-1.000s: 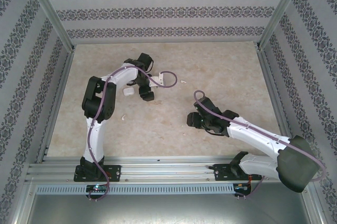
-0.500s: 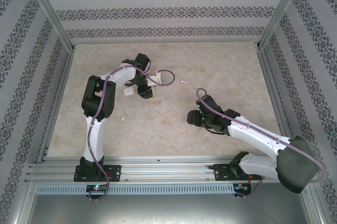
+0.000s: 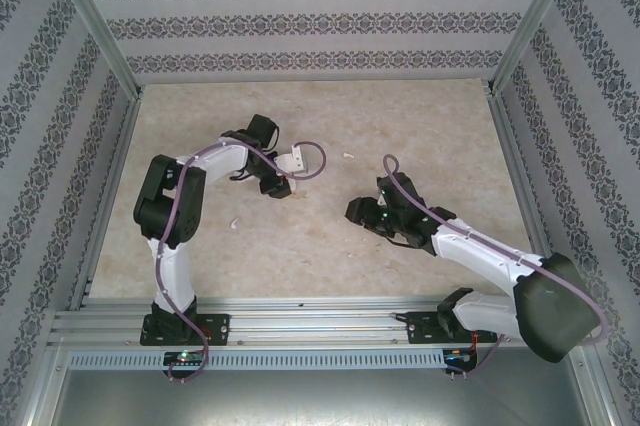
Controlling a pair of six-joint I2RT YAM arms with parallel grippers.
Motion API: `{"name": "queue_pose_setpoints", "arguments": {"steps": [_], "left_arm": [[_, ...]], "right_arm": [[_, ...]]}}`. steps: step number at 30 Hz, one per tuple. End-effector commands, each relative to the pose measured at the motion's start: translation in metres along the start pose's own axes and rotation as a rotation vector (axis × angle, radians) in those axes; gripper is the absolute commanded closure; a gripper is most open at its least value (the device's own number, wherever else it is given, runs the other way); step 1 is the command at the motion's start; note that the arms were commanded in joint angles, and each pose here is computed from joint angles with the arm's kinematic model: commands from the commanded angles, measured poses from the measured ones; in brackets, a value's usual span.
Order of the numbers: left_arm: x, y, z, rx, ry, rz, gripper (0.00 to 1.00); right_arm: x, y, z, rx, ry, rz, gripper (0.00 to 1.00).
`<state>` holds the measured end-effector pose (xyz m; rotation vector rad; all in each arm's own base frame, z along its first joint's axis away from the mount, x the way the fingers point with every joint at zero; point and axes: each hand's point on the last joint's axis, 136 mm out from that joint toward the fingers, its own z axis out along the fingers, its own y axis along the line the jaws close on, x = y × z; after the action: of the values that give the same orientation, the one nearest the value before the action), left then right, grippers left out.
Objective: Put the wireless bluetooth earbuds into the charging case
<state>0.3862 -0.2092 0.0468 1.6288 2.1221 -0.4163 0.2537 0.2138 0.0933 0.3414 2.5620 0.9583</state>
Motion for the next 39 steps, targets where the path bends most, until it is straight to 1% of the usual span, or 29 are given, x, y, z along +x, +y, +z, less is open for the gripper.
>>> {"name": "queue_pose_setpoints", "arguments": {"steps": [1, 3, 6, 11, 20, 24, 32, 35, 39], "left_arm": [[-0.053, -0.014, -0.022, -0.014, -0.176, 0.038, 0.63], [-0.069, -0.025, -0.027, -0.011, -0.223, 0.055, 0.64], [-0.086, -0.04, -0.032, -0.002, -0.266, 0.079, 0.64], [-0.105, -0.061, -0.034, 0.027, -0.307, 0.089, 0.64], [-0.114, -0.085, -0.031, 0.09, -0.34, 0.066, 0.64], [-0.119, -0.089, -0.035, 0.103, -0.358, 0.059, 0.64], [-0.129, -0.094, -0.045, 0.118, -0.396, 0.062, 0.64], [-0.132, -0.096, -0.047, 0.124, -0.408, 0.057, 0.64], [-0.135, -0.095, -0.049, 0.125, -0.42, 0.053, 0.64]], "right_arm": [[-0.011, 0.032, 0.003, -0.144, 0.005, 0.038, 0.49], [-0.013, 0.041, 0.008, -0.185, 0.017, 0.051, 0.48], [-0.015, 0.053, 0.015, -0.235, 0.043, 0.056, 0.48], [-0.019, 0.068, 0.022, -0.293, 0.067, 0.076, 0.48], [-0.03, 0.074, 0.02, -0.307, 0.039, 0.089, 0.52], [-0.035, 0.069, 0.02, -0.289, 0.023, 0.112, 0.53], [-0.045, 0.071, 0.018, -0.301, 0.017, 0.125, 0.54], [-0.045, 0.073, 0.019, -0.312, 0.03, 0.126, 0.56], [-0.042, 0.077, 0.021, -0.331, 0.054, 0.126, 0.64]]}}
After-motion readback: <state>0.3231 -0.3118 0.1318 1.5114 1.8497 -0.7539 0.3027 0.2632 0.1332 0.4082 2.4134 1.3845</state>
